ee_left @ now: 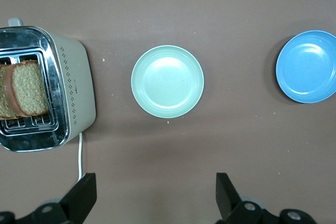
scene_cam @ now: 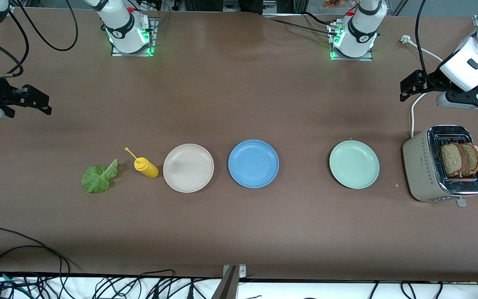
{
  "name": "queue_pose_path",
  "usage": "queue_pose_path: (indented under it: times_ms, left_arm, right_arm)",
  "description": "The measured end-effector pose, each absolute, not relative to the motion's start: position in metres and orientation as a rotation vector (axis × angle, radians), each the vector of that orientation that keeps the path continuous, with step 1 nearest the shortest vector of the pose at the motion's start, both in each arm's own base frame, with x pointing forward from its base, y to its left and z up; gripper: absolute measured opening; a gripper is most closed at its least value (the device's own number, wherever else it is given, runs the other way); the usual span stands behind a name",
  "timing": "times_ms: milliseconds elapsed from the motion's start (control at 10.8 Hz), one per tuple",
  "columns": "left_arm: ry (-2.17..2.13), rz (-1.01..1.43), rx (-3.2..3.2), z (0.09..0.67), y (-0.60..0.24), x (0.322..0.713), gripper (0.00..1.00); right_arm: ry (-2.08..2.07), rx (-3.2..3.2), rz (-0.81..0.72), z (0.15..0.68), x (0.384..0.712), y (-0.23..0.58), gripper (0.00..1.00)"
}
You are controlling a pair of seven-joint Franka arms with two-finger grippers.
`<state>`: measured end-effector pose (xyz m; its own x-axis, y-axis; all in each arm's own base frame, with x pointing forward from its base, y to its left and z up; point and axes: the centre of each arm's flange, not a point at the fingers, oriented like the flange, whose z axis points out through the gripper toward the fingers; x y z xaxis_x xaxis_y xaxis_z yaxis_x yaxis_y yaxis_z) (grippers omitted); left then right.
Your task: Make sandwich in blue plate with both arms
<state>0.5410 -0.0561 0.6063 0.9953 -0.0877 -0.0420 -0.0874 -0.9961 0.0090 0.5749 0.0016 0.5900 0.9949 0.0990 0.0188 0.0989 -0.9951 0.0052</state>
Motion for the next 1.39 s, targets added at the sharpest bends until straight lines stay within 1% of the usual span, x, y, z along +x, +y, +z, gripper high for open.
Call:
queue_pose_path:
  times_ms: [1113,1391]
  left_arm:
    - [-0.126,-0.079,3.131,0.604,-0.052,0.542,1.00]
    - [-0.085,-0.101,3.130,0.597,-0.038,0.547,1.00]
  right_arm:
    - [0.155,3.133,0.030,0.590,0.575,0.002,1.00]
    - [0.155,3.133,0.030,0.590,0.575,0.001,1.00]
